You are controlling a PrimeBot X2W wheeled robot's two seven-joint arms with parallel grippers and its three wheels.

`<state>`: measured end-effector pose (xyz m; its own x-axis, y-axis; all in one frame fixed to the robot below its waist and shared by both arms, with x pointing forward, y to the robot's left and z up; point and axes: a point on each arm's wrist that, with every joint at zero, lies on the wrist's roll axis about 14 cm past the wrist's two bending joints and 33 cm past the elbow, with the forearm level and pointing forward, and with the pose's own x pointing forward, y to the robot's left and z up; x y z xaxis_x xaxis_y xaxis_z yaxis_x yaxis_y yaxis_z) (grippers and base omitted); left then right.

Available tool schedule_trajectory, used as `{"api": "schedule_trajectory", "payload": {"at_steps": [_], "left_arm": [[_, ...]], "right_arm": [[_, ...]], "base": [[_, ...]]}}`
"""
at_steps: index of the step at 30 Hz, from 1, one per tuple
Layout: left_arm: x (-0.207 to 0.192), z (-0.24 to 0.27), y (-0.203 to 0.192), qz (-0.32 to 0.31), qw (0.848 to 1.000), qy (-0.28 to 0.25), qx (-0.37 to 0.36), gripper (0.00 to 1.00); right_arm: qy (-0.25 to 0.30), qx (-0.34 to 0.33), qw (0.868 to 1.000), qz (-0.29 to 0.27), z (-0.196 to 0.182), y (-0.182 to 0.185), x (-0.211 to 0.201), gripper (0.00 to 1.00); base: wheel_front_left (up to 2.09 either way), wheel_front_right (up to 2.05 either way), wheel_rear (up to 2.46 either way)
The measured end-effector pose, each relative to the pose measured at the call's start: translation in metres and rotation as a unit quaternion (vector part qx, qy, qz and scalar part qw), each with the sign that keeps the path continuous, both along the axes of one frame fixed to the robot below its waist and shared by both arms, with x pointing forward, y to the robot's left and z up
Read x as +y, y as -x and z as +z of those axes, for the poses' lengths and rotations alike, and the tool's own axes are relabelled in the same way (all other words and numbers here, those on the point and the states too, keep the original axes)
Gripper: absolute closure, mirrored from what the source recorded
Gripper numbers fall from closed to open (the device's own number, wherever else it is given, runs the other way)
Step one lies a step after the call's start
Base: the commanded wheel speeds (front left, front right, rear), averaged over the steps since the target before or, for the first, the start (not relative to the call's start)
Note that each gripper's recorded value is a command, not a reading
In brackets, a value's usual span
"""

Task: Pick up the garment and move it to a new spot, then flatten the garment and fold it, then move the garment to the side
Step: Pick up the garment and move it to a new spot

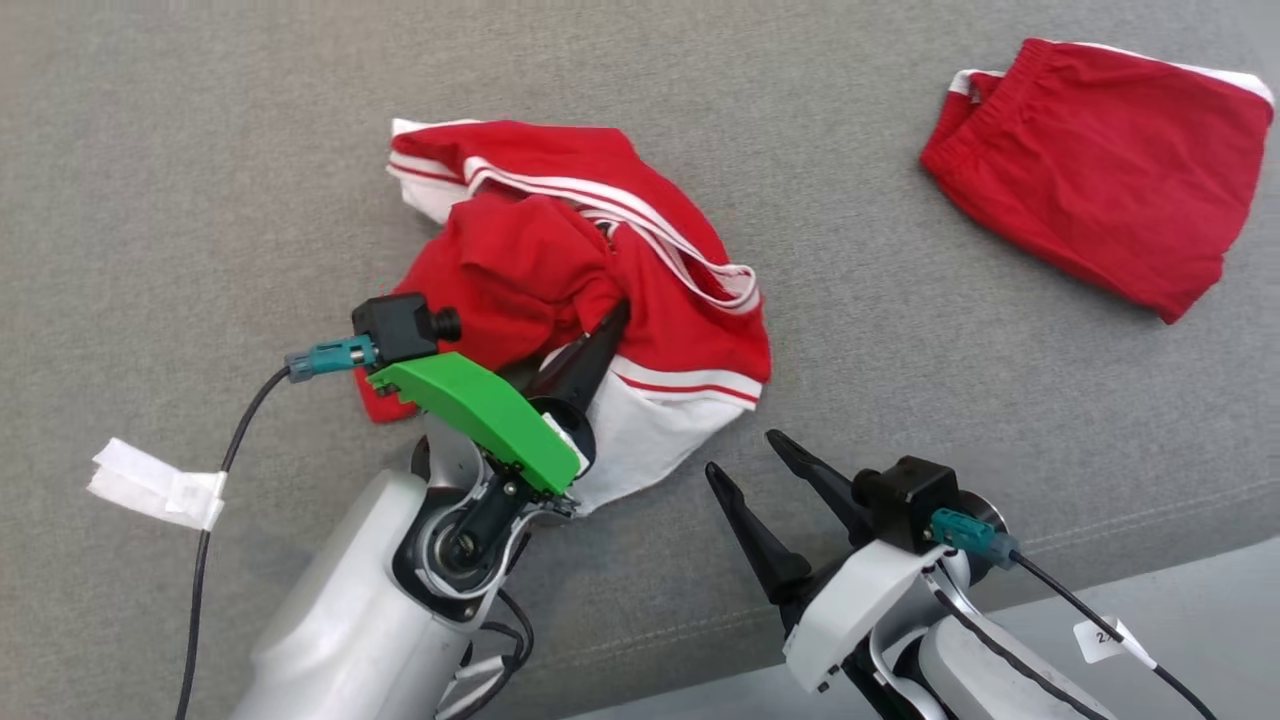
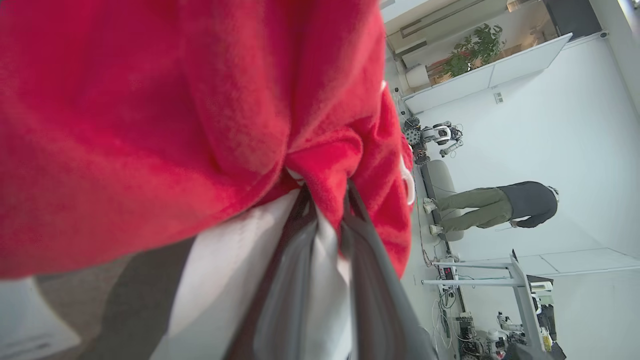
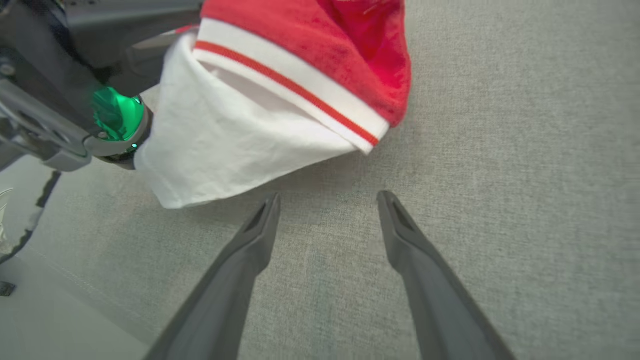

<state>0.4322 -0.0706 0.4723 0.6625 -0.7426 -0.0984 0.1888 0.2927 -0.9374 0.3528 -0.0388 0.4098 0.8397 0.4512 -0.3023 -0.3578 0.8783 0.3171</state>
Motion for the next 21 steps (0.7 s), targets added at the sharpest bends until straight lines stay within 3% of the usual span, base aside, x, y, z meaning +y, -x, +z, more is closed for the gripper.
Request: {"api": "schedule_trajectory", "payload": {"at_steps": [4, 11, 21], "left_arm": [[-0.025, 0.016, 0.015, -0.043, 0.999, 0.013, -0.013, 1.00], [-0.028, 0.020, 0.017, -0.043, 0.999, 0.010, -0.007, 1.00], [-0.015, 0.022, 0.010, -0.014, 1.000, 0.015, 0.006, 1.00]], "right_arm": [[0.000, -0.015, 1.000, -0.026, 0.007, -0.001, -0.014, 0.00], [0.001, -0.030, 0.998, -0.060, 0.009, -0.009, -0.033, 0.00], [-0.050, -0.004, 0.998, -0.042, 0.001, -0.011, -0.008, 0.00]], "base": [[0.00, 0.00, 0.00], [0.00, 0.00, 0.00], [0.00, 0.00, 0.00]]}}
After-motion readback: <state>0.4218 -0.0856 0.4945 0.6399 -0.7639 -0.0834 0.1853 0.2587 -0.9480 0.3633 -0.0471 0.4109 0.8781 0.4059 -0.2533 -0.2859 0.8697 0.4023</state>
